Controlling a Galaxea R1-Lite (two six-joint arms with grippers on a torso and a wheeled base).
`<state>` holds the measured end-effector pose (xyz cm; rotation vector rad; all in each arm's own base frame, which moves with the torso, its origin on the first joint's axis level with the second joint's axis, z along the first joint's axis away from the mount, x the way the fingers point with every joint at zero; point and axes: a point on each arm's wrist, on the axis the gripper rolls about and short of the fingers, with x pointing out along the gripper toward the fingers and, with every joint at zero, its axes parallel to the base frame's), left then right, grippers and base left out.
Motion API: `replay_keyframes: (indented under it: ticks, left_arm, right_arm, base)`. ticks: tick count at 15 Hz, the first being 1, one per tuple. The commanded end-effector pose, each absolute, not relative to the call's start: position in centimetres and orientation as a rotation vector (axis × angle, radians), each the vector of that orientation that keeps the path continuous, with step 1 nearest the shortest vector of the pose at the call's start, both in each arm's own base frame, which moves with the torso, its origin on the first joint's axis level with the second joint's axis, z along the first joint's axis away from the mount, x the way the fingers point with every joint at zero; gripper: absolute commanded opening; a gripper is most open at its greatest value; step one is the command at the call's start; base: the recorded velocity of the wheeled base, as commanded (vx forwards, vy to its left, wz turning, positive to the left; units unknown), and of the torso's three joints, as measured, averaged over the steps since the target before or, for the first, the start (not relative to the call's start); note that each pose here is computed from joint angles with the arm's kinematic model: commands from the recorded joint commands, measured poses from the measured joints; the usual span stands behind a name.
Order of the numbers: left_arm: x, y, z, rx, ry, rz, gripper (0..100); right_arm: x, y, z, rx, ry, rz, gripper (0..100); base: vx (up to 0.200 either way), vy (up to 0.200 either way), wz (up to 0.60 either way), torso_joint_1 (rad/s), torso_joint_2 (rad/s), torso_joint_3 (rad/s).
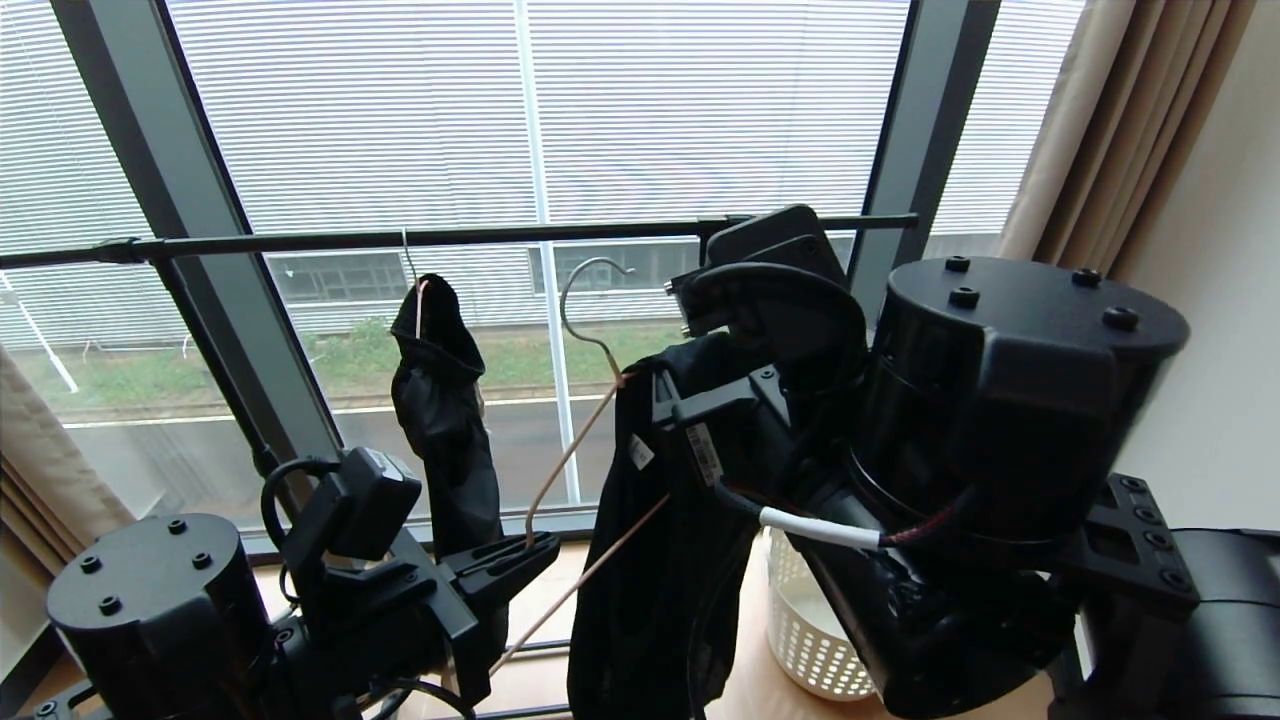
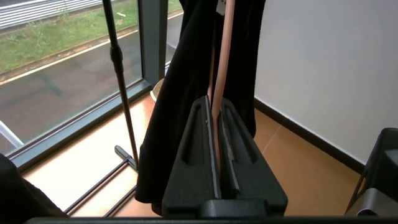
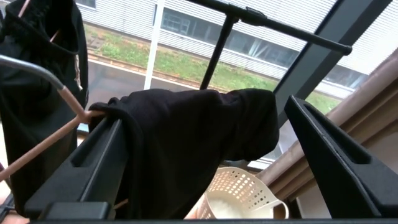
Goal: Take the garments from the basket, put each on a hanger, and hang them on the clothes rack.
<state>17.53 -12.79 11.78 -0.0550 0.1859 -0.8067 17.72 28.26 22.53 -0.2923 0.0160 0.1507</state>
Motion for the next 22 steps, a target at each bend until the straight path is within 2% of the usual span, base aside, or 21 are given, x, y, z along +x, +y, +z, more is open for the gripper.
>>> replay_keyframes:
  ticks: [1, 10, 16, 19, 22]
  left_arm:
    - [17.6, -12.7, 11.8, -0.056, 0.183, -0.804, 0]
    - [17.8, -12.4, 11.8, -0.058, 0.181, -0.789, 0]
    - [17.6, -11.8, 11.8, -0.064, 0.155, -0.789, 0]
    - [17.4, -11.6, 11.7, -0.060, 0.161, -0.791, 0]
    - [17.2, -11.6, 11.5, -0.056, 0.167, -0.796, 0]
  right_arm:
    - [17.2, 27.9, 22.6, -0.294, 0.015, 0.163, 100]
    - [16.1, 27.2, 23.0, -0.312, 0.013, 0.275, 100]
    - [18.1, 25.7, 22.9, -0.316, 0.025, 0.273, 100]
    - [19.5, 24.0, 23.0, -0.310, 0.027, 0.307, 100]
    - [21.4, 20.5, 23.7, -0.328, 0.059, 0.431, 100]
  base:
    - [0.000, 0.000, 0.00, 0.000, 0.00, 0.000]
    - [0.000, 0.000, 0.00, 0.000, 0.00, 0.000]
    - [0.000, 0.000, 0.00, 0.000, 0.00, 0.000]
    - [0.000, 0.000, 0.00, 0.000, 0.00, 0.000]
    - [0.000, 0.000, 0.00, 0.000, 0.00, 0.000]
